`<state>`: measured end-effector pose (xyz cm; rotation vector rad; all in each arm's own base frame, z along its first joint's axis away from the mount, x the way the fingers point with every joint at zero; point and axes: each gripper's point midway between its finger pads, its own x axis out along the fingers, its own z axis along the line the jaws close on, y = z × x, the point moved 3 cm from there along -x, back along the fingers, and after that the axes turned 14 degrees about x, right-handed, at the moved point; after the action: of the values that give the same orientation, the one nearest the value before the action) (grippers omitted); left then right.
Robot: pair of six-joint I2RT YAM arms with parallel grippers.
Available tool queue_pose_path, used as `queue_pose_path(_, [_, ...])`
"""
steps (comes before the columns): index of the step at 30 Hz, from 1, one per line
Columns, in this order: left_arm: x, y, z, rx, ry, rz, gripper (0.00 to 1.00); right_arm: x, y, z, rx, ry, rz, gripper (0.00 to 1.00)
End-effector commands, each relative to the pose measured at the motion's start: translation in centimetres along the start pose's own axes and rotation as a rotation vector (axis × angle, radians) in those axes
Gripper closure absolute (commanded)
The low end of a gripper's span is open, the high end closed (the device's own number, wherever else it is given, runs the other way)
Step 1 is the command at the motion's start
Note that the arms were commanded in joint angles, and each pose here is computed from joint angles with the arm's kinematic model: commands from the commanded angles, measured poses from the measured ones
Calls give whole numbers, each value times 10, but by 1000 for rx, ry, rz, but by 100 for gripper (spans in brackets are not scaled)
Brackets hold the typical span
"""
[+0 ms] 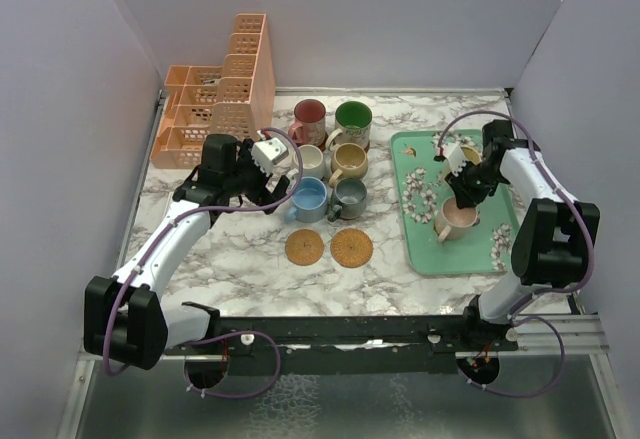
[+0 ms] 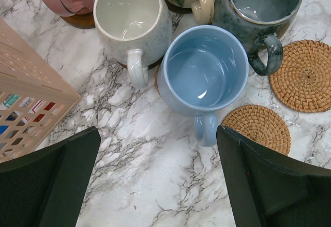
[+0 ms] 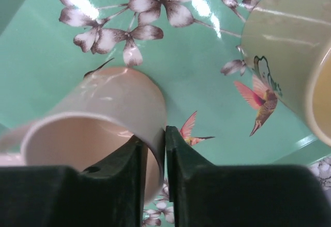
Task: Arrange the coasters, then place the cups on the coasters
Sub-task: Pick up the cup from the tray.
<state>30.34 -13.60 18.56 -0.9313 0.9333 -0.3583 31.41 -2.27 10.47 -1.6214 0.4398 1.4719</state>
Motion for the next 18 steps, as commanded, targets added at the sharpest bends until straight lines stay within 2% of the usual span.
queue_pose_path(1, [-1,-5,1,10,4,-28,1,-1,3,17,35,-37,-10,85])
queue_pose_path(7, [-2,-7,3,14,-8,-27,1,-10,0,36,68,-53,-30,94])
queue_pose_path(11, [-3,-8,10,14,-42,-15,1,-26,-19,52,70,-51,-75,99])
queue_pose_path(18, [-4,-9,36,24,-153,47,1,-51,-65,90,72,-51,-154,99])
